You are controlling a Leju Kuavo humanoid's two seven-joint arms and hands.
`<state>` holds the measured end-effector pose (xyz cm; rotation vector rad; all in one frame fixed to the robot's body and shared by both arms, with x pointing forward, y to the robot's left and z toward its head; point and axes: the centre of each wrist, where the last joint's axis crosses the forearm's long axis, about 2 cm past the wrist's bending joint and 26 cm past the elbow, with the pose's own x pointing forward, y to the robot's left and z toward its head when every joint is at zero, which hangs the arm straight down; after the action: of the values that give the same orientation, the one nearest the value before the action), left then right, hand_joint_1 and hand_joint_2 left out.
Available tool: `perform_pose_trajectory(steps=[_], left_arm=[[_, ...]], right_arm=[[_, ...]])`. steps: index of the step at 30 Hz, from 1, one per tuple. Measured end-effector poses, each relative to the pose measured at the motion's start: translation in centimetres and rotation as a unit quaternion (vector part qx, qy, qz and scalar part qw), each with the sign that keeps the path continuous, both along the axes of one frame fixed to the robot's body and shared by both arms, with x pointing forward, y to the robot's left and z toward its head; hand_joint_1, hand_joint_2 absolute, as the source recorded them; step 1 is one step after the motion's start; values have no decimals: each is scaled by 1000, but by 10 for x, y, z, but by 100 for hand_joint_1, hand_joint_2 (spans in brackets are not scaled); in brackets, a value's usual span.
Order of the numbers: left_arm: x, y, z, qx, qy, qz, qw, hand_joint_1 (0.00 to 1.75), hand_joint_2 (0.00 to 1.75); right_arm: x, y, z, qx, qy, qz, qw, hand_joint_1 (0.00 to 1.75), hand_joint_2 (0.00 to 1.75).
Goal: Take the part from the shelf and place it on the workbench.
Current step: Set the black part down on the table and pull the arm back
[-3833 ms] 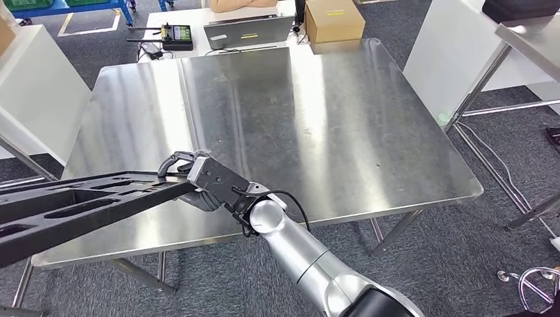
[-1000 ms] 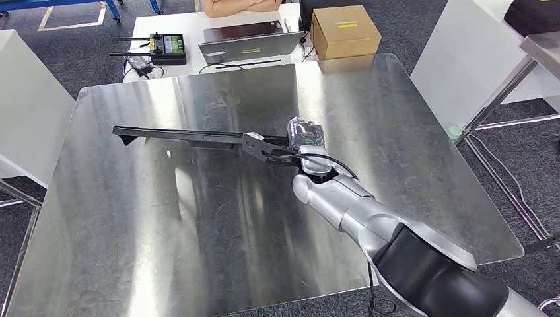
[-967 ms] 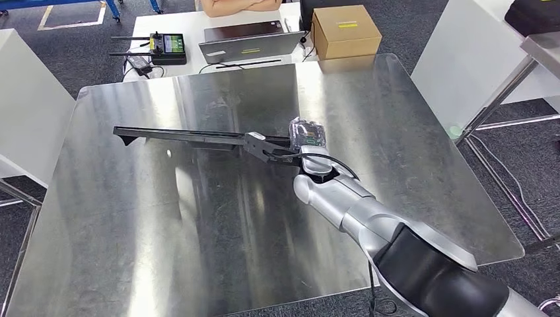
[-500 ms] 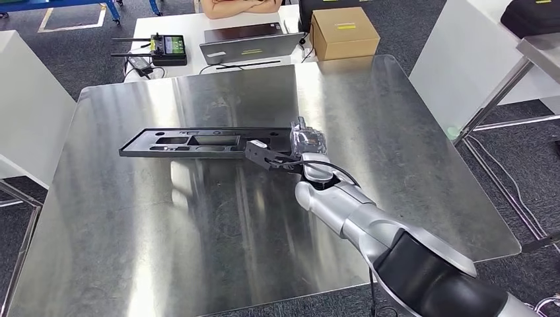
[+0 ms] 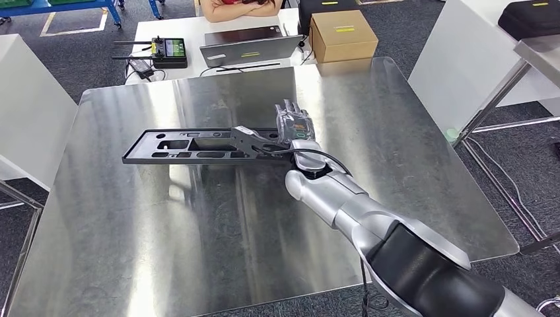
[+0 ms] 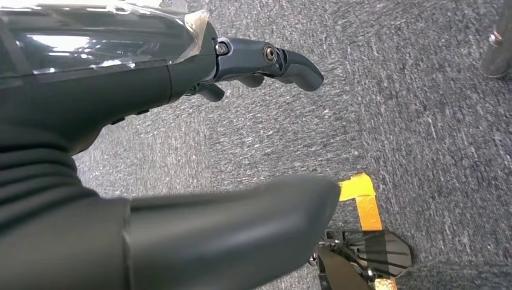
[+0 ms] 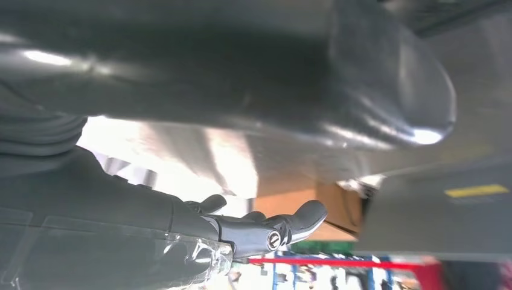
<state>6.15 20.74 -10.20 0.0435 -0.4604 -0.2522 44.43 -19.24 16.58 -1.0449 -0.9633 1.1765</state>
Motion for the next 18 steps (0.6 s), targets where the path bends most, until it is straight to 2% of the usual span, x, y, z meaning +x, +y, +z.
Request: perform_pose_trajectory(steps=[5,7,9,12,15,16,18], left_arm=[[-1,0,0,2,2,2,1000,0,0],[-1,0,0,3,9,3,1000,0,0],[1,0,0,6,17,5,1000,0,0],[3,0,0,8,23,7,1000,0,0],[4,0,1,9,26,7,1000,0,0],[4,0,1,10,28,8,1000,0,0],[4,0,1,13,32,11,999,0,0]], right_arm=[[4,21,18,63,-41,54,996,0,0],[4,33,26,119,-66,90,987,0,0],[3,47,33,196,-88,132,968,0,0],[0,67,42,314,-114,181,925,0,0],[-6,80,44,408,-108,214,881,0,0],[-10,87,43,453,-98,237,854,0,0],[-21,103,38,550,-74,286,781,0,0]])
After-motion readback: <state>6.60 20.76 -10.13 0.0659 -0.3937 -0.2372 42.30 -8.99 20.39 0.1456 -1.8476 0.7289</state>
